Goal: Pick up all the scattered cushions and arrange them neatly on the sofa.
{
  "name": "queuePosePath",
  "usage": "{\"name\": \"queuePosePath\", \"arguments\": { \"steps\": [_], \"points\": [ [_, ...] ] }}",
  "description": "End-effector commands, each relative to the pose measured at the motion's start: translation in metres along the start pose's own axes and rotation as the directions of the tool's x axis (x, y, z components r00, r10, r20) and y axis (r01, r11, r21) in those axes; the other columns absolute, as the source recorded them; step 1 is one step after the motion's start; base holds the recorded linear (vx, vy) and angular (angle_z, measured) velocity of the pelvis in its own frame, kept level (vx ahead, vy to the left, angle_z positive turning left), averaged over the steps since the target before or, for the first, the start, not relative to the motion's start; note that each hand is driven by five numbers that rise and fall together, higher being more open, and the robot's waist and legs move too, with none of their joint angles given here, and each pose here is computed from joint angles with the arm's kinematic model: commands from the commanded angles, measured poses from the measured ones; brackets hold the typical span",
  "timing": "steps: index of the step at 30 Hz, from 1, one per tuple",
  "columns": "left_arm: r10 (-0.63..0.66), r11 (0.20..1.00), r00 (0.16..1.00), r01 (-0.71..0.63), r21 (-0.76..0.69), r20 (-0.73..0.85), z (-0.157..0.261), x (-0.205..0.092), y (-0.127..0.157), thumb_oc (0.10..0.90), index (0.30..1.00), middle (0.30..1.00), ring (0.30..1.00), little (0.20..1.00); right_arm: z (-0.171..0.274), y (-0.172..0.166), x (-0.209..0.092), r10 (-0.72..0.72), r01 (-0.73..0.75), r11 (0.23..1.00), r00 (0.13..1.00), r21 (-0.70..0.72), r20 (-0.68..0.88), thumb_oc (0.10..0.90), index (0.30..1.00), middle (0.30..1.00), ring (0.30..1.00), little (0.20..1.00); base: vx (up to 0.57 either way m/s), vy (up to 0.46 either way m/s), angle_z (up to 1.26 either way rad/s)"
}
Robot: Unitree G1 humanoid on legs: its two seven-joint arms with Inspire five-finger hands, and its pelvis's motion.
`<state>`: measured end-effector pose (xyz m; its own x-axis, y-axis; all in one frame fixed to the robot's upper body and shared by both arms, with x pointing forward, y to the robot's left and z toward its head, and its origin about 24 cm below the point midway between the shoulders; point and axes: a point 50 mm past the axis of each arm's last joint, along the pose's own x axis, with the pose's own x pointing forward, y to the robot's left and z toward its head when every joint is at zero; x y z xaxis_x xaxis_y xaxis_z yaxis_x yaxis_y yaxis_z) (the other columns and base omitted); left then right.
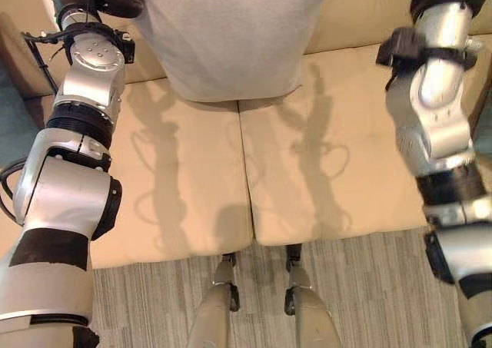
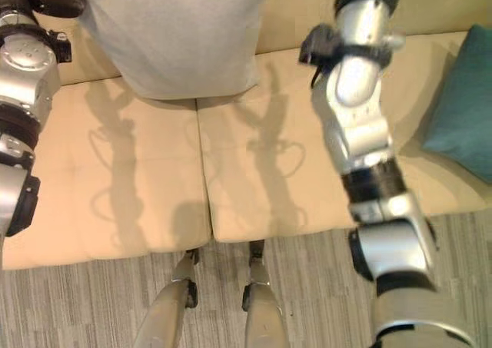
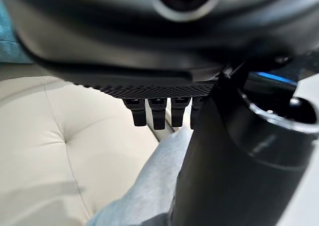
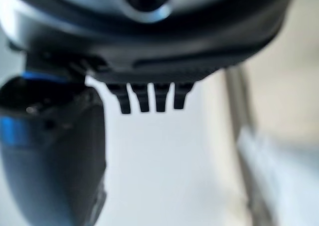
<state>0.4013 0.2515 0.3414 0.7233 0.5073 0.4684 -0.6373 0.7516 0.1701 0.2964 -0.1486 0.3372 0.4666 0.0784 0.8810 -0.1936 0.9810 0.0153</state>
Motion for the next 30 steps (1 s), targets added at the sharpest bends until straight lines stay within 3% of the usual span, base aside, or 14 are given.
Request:
{"name": "queuePosePath", "arguments": {
  "steps": [1,3,6,15,20,25,30],
  "points": [
    [0.068,0.989,0.982,-0.089,0.114,0.179,0.04,0.014,0.028,0.8,0.9,0.9,0.9,0.9,0.025,0.006,-0.034,0.262,-0.287,0.888,0.958,0.358,0.118,0.8,0.9,0.9,0.9,0.9,0.0,0.0,0.0],
    [0.032,0.986,0.981,-0.062,0.156,0.192,0.043,0.015,0.027,0.8,0.9,0.9,0.9,0.9,0.016,0.015,-0.052,0.42,-0.399,0.837,0.907,0.375,0.028,0.8,0.9,0.9,0.9,0.9,-0.01,0.003,-0.08],
    [-0.004,0.984,0.98,-0.032,0.174,0.199,0.047,0.015,0.025,0.8,0.9,0.9,0.9,0.9,-0.006,0.012,-0.072,0.512,-0.445,0.833,0.844,0.328,-0.156,0.8,0.9,0.9,0.9,0.9,-0.01,0.005,-0.12],
    [-0.122,0.983,0.973,0.091,0.162,0.194,0.033,-0.003,-0.018,0.8,0.9,0.9,0.9,0.9,-0.071,-0.003,-0.062,0.301,-0.307,0.95,0.873,0.047,-0.384,0.8,0.9,0.9,0.9,0.9,0.0,0.0,0.0],
    [-0.155,0.988,0.955,0.153,0.028,0.254,0.046,-0.021,-0.047,0.8,0.9,0.9,0.9,0.9,-0.098,0.02,-0.028,0.155,-0.106,0.984,0.906,0.143,-0.394,0.8,0.9,0.9,0.9,0.9,0.0,0.0,0.0],
    [-0.238,0.968,0.896,0.25,0.018,0.375,0.062,-0.045,-0.073,0.8,0.9,0.9,0.9,0.9,-0.103,0.043,-0.003,0.137,-0.057,0.977,0.906,0.204,-0.401,0.8,0.9,0.9,0.9,0.9,0.03,-0.019,0.11],
    [-0.274,0.948,0.818,0.319,-0.004,0.506,0.071,-0.069,-0.077,0.8,0.9,0.9,0.9,0.9,-0.099,0.044,0.005,0.092,-0.007,0.976,0.92,0.219,-0.381,0.8,0.9,0.9,0.9,0.9,0.07,-0.033,0.15]
  ]
}}
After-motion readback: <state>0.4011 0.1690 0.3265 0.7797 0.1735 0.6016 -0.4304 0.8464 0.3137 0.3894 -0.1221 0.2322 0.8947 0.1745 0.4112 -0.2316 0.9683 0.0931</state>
